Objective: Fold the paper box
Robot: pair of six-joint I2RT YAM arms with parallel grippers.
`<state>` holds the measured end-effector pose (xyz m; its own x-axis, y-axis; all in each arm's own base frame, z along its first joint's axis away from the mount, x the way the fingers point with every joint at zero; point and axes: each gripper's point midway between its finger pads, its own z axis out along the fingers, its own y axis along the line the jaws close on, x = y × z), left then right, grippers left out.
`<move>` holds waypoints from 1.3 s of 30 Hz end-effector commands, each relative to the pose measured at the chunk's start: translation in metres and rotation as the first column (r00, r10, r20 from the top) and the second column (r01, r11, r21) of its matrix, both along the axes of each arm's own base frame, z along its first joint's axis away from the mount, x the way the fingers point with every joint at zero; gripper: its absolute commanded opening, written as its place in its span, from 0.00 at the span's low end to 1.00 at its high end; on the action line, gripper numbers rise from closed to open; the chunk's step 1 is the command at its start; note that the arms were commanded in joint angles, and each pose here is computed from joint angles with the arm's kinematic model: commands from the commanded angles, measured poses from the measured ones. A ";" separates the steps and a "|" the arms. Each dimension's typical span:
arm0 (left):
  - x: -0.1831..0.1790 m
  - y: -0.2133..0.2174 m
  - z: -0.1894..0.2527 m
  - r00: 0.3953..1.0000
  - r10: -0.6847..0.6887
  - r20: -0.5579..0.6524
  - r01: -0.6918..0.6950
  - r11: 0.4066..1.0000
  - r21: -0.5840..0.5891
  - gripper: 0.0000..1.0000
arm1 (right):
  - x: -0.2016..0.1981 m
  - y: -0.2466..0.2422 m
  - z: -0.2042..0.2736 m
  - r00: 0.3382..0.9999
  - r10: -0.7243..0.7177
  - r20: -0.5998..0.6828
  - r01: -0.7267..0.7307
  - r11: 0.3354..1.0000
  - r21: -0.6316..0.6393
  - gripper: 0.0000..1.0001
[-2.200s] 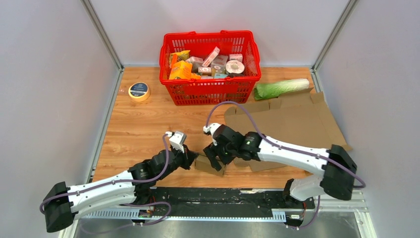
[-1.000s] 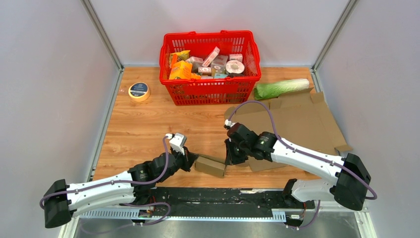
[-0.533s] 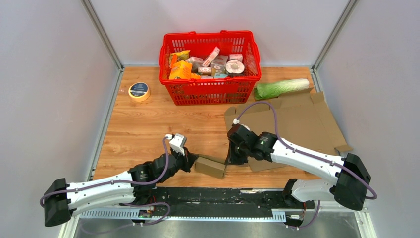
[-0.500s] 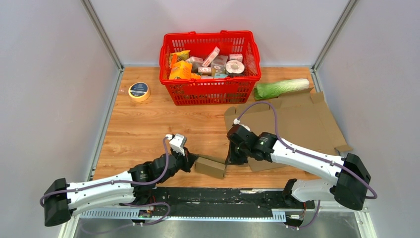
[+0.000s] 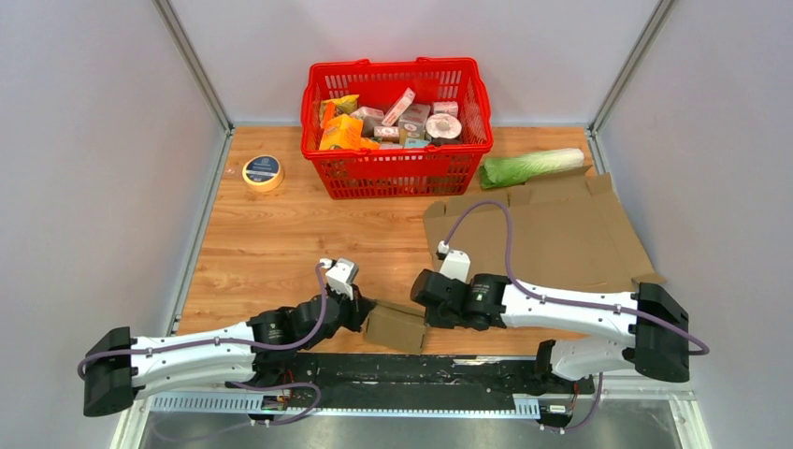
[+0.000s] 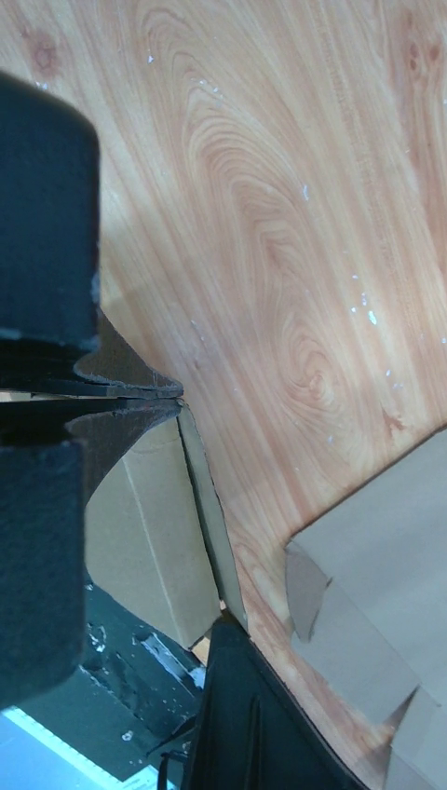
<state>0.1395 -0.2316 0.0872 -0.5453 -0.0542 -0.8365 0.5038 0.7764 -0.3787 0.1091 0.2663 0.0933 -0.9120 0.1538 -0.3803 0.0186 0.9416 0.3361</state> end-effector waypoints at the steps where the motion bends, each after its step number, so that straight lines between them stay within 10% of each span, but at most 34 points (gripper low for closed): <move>1: -0.007 0.005 -0.014 1.000 -0.004 -0.027 0.006 0.999 0.049 0.00 | 0.010 0.011 0.014 0.993 -0.034 0.109 0.035 0.999 -0.001 0.02; 7: -0.008 0.006 -0.011 1.000 -0.007 -0.022 0.008 0.999 0.048 0.00 | 0.006 0.018 0.026 0.980 0.103 0.169 -0.107 0.994 0.015 0.20; 12: -0.009 0.010 -0.008 1.000 -0.004 -0.015 0.005 0.999 0.041 0.00 | 0.008 0.023 0.065 0.836 0.396 0.381 -0.441 0.897 0.036 0.86; 14: -0.009 0.011 -0.008 1.000 -0.005 -0.012 0.006 0.999 0.040 0.00 | 0.010 0.032 0.074 0.705 0.522 0.479 -0.599 0.800 0.010 0.93; 24: -0.010 0.011 -0.008 1.000 -0.005 -0.009 0.005 1.000 0.030 0.00 | -0.019 0.064 0.035 0.398 0.799 0.451 -0.874 0.480 -0.080 0.97; 39: -0.010 0.011 -0.012 1.000 0.007 -0.008 -0.007 1.000 0.020 0.00 | -0.010 0.068 -0.016 0.330 0.902 0.277 -0.815 0.421 -0.398 0.72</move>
<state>0.1305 -0.2215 0.0802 -0.5520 -0.0367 -0.8331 0.5012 0.7839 -0.3666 0.0850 0.3293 0.0787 -0.2978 -0.7007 -0.6483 -0.9329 0.3578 0.0418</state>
